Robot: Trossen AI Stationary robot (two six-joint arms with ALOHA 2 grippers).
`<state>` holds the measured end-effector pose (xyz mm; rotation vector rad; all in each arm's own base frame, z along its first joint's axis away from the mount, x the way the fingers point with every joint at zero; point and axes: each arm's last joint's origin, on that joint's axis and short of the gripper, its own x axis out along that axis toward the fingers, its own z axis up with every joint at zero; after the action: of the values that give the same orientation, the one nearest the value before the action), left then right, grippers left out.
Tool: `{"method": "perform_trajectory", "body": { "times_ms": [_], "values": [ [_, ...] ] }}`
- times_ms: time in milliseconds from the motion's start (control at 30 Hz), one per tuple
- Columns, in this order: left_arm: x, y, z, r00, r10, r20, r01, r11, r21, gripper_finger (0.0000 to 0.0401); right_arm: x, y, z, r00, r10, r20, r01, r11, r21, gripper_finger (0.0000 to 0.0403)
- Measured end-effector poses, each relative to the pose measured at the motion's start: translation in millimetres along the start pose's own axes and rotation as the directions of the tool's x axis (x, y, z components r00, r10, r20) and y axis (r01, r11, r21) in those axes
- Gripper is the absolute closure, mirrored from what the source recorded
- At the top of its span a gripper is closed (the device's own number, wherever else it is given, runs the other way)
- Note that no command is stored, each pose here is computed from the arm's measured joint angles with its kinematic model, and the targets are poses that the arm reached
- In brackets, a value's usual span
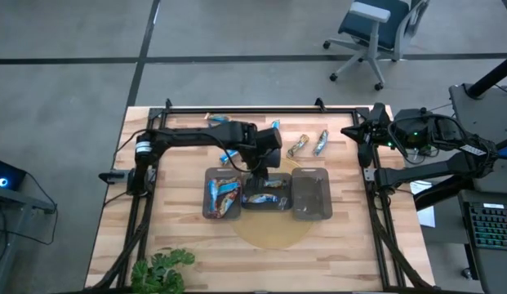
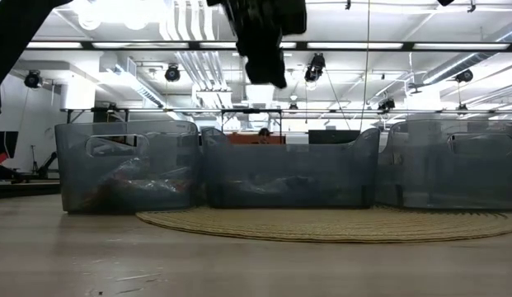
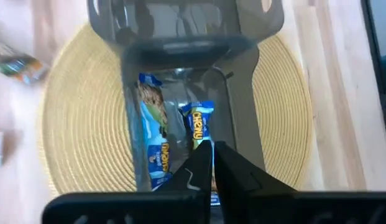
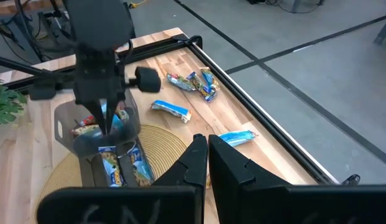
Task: Pick and place Granola Bars by type
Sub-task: Put the blue granola bar into the center black bin
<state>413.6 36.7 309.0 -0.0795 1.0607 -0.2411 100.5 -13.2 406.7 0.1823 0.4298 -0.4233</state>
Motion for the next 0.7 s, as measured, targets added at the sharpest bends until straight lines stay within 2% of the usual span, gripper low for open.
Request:
{"method": "perform_trajectory", "body": {
  "times_ms": [467,700],
  "values": [
    [-69,-14,26,0.986,0.084,0.142,-0.091,0.995,0.045,0.0401,0,0,0,1.0,0.0,0.0,0.0,1.0,-0.002,0.0394],
    [-101,-22,20,0.965,0.169,0.199,-0.181,0.983,0.042,0.0401,0,0,0,1.0,-0.001,-0.004,0.001,1.0,-0.002,0.0394]
  ]
}}
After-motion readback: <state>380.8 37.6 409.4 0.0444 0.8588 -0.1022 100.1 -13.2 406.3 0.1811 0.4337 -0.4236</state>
